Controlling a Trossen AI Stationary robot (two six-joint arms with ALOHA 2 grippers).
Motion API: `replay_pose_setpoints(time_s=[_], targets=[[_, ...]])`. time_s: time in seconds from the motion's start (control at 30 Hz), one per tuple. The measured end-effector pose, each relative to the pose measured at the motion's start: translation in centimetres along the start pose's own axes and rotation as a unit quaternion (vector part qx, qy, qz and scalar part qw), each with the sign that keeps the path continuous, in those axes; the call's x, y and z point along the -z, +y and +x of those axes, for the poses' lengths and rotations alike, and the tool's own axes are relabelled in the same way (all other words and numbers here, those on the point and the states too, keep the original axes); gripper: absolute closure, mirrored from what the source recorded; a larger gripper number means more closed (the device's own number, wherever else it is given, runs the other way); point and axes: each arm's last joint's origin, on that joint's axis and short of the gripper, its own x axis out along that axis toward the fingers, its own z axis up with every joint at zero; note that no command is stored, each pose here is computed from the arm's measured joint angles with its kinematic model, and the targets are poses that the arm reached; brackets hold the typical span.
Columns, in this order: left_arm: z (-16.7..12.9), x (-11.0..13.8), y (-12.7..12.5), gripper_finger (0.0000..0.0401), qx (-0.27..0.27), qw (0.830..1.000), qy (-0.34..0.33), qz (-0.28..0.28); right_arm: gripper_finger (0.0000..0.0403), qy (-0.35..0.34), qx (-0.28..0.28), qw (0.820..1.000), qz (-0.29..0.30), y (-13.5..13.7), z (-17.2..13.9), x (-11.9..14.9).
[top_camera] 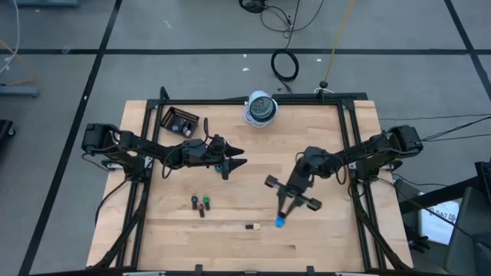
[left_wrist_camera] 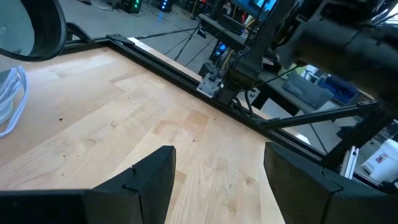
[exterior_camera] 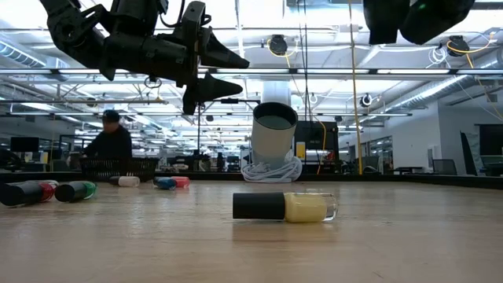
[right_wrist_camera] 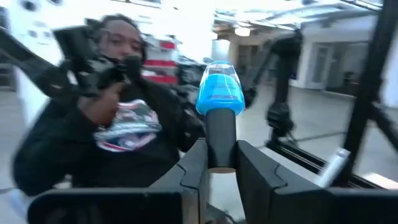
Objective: Pick & Place Nail Polish
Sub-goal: Put the blue nail polish bottle into the black basket
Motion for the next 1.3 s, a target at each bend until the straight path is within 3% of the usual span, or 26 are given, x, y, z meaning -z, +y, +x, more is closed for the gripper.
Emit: replay_pose_setpoints(time_s=[0.17,0.33,0.4,0.47,0.57,0.67,0.8,0.87,1.3], targets=[[0.0,0.0,0.0,0.016,0.001,1.0,0.001,0.0,0.0353,0.002,-0.013,1.0,-0.002,0.6,0.1,0.5],[0.0,0.0,0.0,0.016,0.001,1.0,0.001,-0.002,0.0353,0.058,0.003,0.998,0.019,0.1,-0.6,2.2],[0.0,0.0,0.0,0.016,0.001,1.0,0.001,-0.003,0.0353,0.089,0.024,0.995,0.031,-0.2,-1.2,3.0],[0.0,0.0,0.0,0.016,0.001,1.0,0.001,-0.009,0.0353,0.132,0.081,0.987,0.04,-0.7,-2.0,4.0],[0.0,0.0,0.0,0.016,0.001,1.0,0.0,-0.019,0.0353,0.218,0.215,0.952,0.028,-1.5,-3.3,5.3],[0.0,0.0,0.0,0.016,0.0,0.999,-0.001,-0.04,0.0353,0.304,0.334,0.892,-0.01,-2.1,-4.6,6.1],[0.0,0.0,0.0,0.016,0.0,0.998,-0.001,-0.067,0.0353,0.38,0.448,0.806,-0.073,-2.6,-5.6,6.2],[0.0,0.0,0.0,0.016,-0.001,0.998,-0.001,-0.069,0.0353,0.395,0.478,0.779,-0.096,-2.8,-5.7,6.0],[-0.1,0.3,-0.6,0.016,-0.017,0.997,-0.008,-0.078,0.0353,0.411,0.514,0.722,-0.215,-1.9,-3.2,5.0]])
